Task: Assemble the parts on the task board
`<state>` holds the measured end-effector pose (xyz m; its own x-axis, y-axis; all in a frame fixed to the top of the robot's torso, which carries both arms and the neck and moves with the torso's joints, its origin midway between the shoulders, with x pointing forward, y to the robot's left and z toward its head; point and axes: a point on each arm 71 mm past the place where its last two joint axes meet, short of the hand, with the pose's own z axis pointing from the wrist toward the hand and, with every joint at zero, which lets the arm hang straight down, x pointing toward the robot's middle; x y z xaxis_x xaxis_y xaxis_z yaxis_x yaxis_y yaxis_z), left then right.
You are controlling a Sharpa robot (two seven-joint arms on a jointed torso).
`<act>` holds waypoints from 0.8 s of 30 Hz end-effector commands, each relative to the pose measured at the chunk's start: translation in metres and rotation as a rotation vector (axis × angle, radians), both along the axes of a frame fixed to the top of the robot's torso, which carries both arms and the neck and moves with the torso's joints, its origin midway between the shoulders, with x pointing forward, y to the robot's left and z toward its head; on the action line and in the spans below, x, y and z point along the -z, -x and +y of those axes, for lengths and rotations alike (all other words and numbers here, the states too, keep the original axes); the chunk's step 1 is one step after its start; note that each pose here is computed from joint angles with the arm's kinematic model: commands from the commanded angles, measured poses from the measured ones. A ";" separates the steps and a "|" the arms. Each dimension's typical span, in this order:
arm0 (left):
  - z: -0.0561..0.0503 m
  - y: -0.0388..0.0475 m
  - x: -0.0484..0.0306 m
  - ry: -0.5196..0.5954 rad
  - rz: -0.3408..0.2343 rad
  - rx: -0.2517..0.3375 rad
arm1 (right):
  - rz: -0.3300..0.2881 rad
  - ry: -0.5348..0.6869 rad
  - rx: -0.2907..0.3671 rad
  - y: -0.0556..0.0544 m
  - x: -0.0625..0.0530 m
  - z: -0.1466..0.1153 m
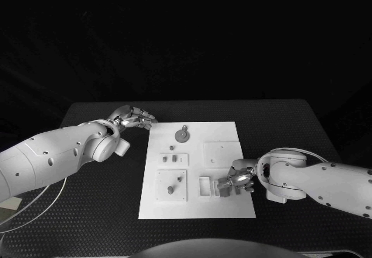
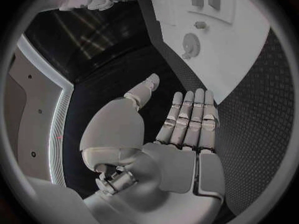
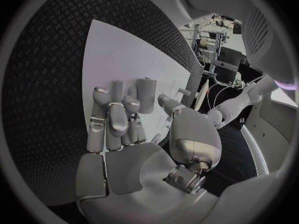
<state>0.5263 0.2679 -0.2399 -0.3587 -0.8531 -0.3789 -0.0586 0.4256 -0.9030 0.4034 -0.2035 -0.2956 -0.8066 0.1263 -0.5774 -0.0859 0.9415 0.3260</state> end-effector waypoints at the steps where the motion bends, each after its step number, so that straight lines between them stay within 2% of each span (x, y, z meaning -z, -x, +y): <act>1: -0.002 0.0008 -0.0003 0.014 0.000 0.015 | -0.024 0.031 -0.005 -0.001 0.002 -0.001; 9: -0.001 0.0009 -0.0003 0.014 0.001 0.014 | -0.008 0.023 -0.006 0.000 0.005 0.001; 24: -0.001 0.0009 -0.0001 0.013 0.003 0.014 | 0.015 -0.060 0.036 0.005 0.002 0.003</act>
<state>0.5259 0.2693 -0.2400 -0.3590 -0.8533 -0.3781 -0.0610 0.4257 -0.9028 0.4018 -0.2028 -0.2961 -0.8030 0.1652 -0.5726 -0.0608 0.9331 0.3544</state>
